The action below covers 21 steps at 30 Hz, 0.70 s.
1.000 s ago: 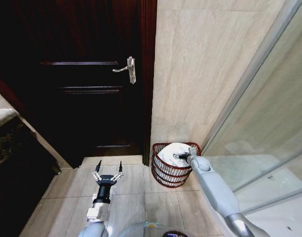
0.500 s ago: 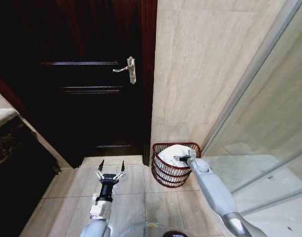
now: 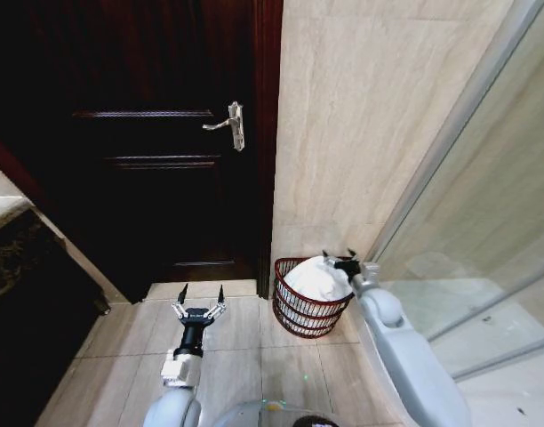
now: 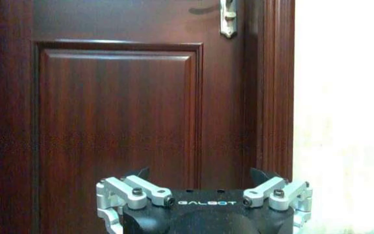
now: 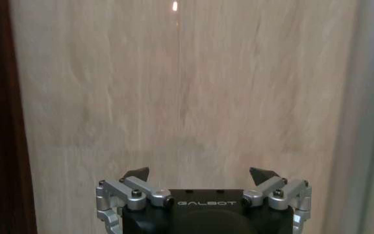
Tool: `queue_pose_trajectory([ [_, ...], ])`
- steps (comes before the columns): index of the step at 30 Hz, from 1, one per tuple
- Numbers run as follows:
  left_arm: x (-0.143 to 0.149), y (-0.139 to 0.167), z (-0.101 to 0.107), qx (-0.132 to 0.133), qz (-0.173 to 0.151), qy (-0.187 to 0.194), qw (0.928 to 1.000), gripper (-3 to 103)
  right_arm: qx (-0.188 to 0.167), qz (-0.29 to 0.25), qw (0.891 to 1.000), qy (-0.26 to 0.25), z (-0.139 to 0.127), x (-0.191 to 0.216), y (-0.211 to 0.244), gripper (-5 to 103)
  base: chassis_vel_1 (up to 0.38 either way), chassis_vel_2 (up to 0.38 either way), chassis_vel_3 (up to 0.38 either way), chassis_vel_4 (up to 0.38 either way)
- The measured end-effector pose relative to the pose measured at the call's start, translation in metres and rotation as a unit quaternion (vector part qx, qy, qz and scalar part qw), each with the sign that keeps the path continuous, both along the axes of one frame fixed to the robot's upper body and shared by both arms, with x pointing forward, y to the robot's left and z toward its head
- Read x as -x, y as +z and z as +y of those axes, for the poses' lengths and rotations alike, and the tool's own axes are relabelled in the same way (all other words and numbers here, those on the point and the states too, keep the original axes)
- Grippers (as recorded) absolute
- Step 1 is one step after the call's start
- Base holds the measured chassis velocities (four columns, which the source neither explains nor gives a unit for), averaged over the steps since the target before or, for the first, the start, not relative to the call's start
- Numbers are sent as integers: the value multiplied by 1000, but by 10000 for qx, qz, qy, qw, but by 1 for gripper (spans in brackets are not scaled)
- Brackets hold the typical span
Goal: Discard the used towel into the hamper.
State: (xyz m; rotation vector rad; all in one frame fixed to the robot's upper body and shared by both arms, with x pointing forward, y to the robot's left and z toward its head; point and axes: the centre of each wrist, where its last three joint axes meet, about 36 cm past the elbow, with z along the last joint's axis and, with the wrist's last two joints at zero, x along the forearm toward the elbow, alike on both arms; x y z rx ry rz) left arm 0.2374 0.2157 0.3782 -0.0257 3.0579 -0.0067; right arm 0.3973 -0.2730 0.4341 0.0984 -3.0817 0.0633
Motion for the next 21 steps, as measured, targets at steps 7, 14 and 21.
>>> queue_pose_trajectory([
  [7,-13,1,3,210,7,-164,9996,100,367,-604,9968,-363,14,72,-13,100,0,0,0,0],
  [14,-27,-2,12,345,82,-284,9990,100,493,-916,9909,-853,18,120,-27,100,0,0,0,0],
  [21,-33,-3,27,283,22,-235,9993,100,409,-979,9889,-1041,28,146,-24,100,0,0,0,0],
])
